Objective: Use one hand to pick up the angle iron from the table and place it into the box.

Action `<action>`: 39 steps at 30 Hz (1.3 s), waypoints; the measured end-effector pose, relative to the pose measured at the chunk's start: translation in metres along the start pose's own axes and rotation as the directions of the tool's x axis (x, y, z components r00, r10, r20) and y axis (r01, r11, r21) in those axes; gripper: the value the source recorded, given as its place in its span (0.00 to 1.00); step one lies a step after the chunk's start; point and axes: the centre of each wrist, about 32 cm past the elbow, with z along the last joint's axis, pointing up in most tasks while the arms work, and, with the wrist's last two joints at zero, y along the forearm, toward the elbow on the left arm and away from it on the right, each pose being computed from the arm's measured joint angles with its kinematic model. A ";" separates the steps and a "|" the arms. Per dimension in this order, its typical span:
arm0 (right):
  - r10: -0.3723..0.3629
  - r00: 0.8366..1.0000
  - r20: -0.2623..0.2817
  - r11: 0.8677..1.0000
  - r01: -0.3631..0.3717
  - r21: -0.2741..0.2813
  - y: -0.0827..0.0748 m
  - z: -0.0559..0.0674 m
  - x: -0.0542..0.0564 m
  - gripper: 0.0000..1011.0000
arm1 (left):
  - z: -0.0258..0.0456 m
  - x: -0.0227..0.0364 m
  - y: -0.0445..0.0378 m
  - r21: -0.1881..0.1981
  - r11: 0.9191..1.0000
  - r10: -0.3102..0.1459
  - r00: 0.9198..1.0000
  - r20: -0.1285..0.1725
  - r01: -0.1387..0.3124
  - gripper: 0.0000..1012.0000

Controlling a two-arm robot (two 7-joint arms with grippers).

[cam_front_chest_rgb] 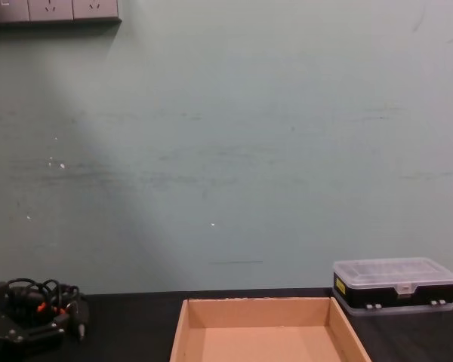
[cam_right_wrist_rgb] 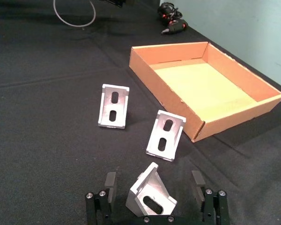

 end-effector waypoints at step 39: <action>-0.006 1.000 -0.021 1.000 0.006 -0.021 0.005 0.002 -0.004 0.39 | 0.0000 0.0000 0.0000 0.000 1.000 0.000 1.000 0.000 0.000 1.00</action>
